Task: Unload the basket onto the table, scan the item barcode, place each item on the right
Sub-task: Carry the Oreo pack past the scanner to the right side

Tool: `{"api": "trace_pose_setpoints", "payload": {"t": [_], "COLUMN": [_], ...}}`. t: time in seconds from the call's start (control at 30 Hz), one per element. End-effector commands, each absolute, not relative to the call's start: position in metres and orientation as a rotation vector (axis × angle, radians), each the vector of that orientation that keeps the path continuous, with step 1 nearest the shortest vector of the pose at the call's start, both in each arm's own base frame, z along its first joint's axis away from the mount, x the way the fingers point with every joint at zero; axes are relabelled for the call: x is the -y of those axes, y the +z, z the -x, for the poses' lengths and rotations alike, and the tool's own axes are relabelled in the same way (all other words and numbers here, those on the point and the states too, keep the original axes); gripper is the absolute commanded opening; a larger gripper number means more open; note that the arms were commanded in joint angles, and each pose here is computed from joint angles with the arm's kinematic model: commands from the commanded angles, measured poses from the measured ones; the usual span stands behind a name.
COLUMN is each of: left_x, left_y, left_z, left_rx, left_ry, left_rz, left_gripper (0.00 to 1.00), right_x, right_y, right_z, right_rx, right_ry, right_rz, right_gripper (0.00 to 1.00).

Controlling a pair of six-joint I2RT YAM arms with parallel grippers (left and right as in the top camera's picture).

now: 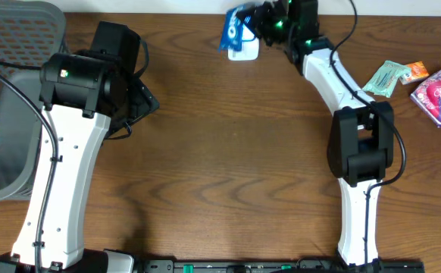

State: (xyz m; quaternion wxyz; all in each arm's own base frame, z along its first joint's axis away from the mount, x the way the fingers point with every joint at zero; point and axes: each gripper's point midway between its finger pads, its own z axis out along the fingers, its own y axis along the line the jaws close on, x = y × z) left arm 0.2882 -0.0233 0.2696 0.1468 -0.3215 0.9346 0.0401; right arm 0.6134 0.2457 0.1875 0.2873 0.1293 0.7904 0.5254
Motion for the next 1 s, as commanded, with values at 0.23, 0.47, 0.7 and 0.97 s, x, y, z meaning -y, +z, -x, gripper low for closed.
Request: {"api": "trace_pose_setpoints", "payload": {"t": [0.23,0.47,0.7,0.97], "left_x": [0.019,0.019,0.019,0.019], "left_y": [0.269,0.269,0.269,0.269], "left_z": [-0.288,-0.288,-0.288,-0.288], "left_rx": [-2.681,-2.681,-2.681,-2.681], "left_ry": [0.145,0.145,0.145,0.145], "left_rz": [0.936,0.935,0.935,0.935], "left_gripper": [0.98,0.98,0.98,0.98], "right_x": [-0.257,-0.256,-0.204,-0.067], "right_y": [0.207,0.207,0.218,0.224], "right_z": [-0.617,-0.618,-0.630,-0.623], "right_rx": [-2.044,-2.036,-2.070,-2.267], "right_ry": [1.313,1.300,1.221,0.819], "right_rz": [-0.201,-0.178,-0.178,-0.322], "right_gripper": [0.01,0.01,0.01,0.01]}}
